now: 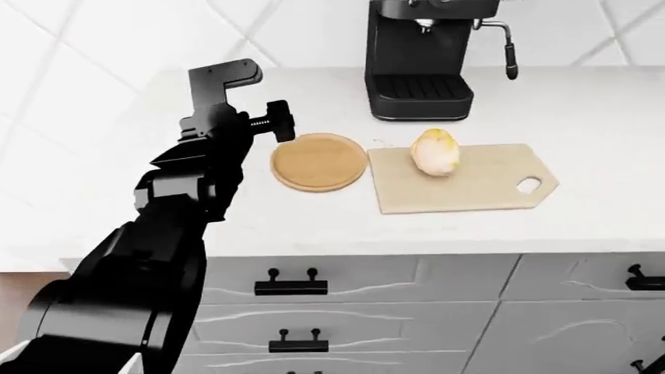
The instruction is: Pick the chicken breast from the plate and place it on the cutting board. Then pick the condiment bottle from the cabinet and place it next to the cutting board.
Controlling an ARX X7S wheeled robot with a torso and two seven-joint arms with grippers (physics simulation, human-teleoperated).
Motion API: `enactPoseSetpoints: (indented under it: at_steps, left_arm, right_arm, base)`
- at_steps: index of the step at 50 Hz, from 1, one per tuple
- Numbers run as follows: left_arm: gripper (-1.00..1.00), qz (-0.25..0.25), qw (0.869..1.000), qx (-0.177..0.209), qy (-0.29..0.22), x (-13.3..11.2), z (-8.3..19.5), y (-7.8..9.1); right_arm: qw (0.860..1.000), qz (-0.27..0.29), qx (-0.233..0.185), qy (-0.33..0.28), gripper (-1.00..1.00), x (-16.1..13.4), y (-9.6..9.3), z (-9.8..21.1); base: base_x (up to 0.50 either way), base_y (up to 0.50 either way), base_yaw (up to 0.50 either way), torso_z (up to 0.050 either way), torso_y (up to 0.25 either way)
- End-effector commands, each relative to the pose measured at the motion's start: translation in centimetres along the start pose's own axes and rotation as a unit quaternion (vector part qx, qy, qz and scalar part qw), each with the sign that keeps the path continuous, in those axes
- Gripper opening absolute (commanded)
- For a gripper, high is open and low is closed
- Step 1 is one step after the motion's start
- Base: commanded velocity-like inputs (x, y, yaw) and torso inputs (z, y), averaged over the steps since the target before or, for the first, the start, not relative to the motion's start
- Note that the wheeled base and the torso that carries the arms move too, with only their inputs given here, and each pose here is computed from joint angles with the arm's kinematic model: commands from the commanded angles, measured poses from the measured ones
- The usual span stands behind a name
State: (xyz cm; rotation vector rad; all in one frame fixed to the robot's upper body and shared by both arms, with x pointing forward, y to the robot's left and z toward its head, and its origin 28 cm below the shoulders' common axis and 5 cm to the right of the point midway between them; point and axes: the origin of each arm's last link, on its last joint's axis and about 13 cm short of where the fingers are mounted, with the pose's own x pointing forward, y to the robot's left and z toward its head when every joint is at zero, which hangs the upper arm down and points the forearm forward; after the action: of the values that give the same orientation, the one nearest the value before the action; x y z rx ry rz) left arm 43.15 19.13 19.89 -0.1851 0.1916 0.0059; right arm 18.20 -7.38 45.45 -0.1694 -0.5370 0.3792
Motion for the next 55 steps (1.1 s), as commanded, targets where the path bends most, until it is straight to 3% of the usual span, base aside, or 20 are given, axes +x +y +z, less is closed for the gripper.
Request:
enactPoseSetpoints:
  at_steps: [1, 10, 24, 34, 46, 55]
  left_arm:
    - [1.0, 0.0, 1.0, 0.001, -0.001, 0.0, 0.0, 0.0]
    - [1.0, -0.001, 1.0, 0.001, -0.001, 0.0, 0.0, 0.0]
    - [1.0, -0.002, 1.0, 0.003, -0.003, 0.0, 0.0, 0.0]
    - [1.0, -0.007, 1.0, 0.002, -0.003, 0.0, 0.1, -0.1]
    - [1.0, -0.009, 1.0, 0.0, -0.006, 0.0, 0.1, 0.0]
    - [1.0, -0.009, 1.0, 0.003, -0.007, 0.0, 0.1, -0.1]
  right_arm:
    - [1.0, -0.005, -0.01, -0.006, -1.0, -1.1, -0.3, -1.8]
    - [1.0, 0.011, -0.004, -0.005, -1.0, -1.3, -0.3, -2.6]
    - [0.999, -0.031, 0.007, 0.019, -1.0, -3.7, -0.6, -5.5]
    - [0.997, -0.061, 0.031, 0.04, -1.0, -5.1, -1.1, -9.5]
    - [0.993, -0.114, 0.001, 0.034, -1.0, -6.2, -2.0, -13.2]
    - [0.987, -0.151, 0.005, 0.059, -1.0, -7.3, -2.5, -16.7]
  base:
    - [-0.01, -0.5, 0.0, 0.0, 0.0]
    - [0.27, -0.5, 0.0, 0.0, 0.0]
    - [0.0, 0.0, 0.0, 0.0, 0.0]
    - [0.0, 0.0, 0.0, 0.002, 0.0]
    - [0.0, 0.0, 0.0, 0.0, 0.0]
    - [0.0, 0.0, 0.0, 0.0, 0.0]
